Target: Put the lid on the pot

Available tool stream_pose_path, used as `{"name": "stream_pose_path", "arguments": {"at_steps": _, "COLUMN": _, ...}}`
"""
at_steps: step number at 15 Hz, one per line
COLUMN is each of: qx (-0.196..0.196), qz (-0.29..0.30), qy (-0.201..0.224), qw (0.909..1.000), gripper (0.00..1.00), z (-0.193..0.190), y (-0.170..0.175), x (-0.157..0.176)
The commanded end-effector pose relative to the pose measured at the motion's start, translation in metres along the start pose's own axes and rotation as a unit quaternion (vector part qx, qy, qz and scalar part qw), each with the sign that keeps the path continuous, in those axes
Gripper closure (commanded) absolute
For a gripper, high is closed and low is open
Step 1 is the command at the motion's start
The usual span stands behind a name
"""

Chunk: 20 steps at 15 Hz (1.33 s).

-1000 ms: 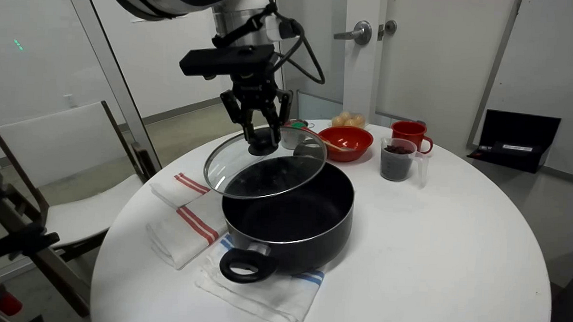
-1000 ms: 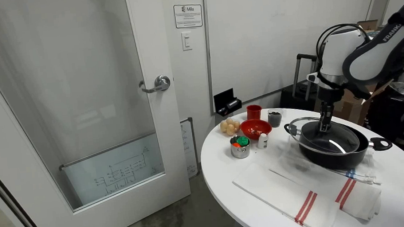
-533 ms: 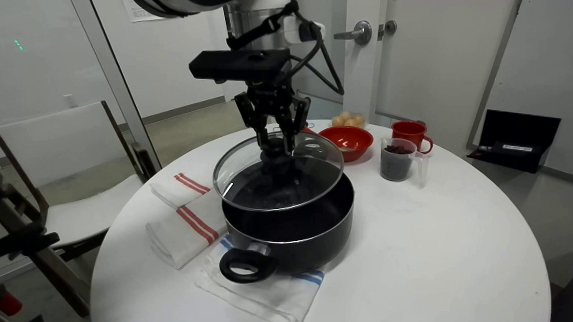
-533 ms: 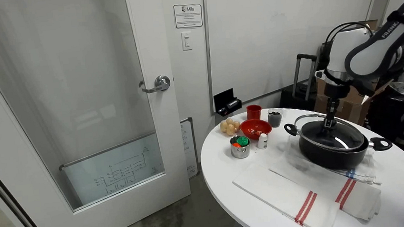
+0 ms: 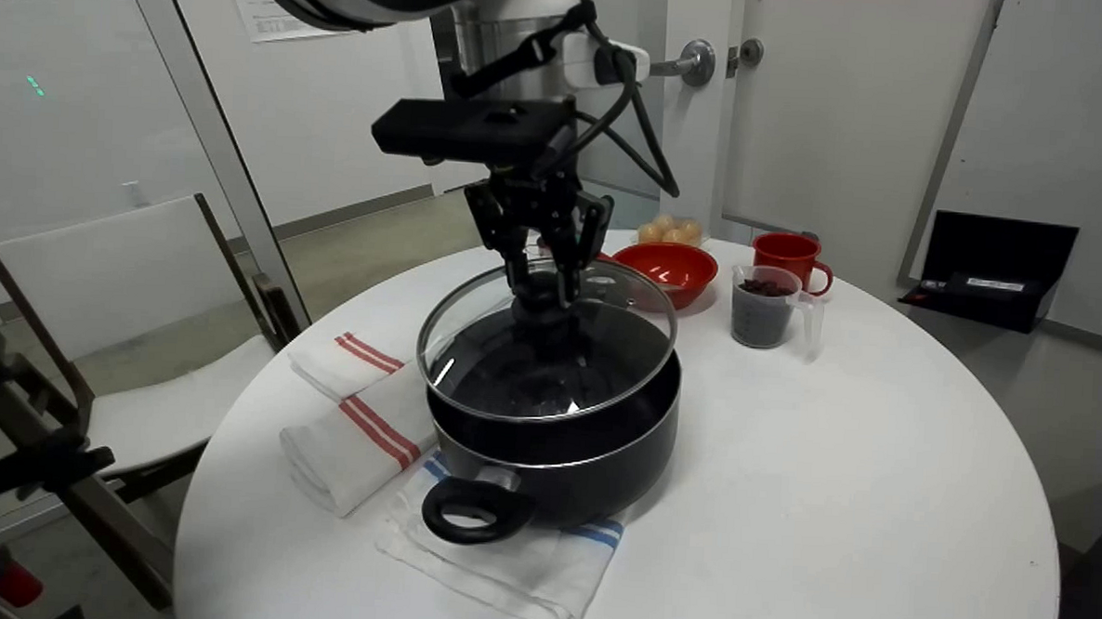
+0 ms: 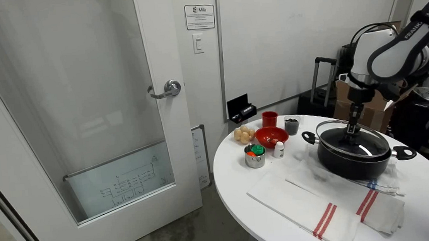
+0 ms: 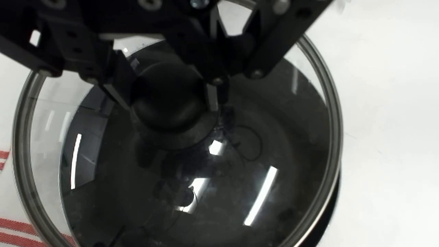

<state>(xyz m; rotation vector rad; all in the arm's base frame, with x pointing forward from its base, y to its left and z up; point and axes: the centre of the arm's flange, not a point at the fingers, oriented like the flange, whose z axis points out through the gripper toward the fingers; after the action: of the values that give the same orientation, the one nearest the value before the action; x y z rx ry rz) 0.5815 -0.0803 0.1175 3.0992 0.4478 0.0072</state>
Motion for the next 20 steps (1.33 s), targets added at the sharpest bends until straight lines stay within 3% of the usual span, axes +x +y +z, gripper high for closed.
{"name": "stream_pose_path", "arguments": {"at_steps": 1, "qx": 0.004, "qz": 0.019, "qy": -0.002, "qw": 0.9998, "gripper": 0.74, "z": -0.006, "y": 0.009, "x": 0.003}}
{"name": "stream_pose_path", "arguments": {"at_steps": 20, "qx": 0.007, "qz": 0.033, "qy": -0.035, "qw": 0.9988, "gripper": 0.74, "z": 0.021, "y": 0.024, "x": 0.010}}
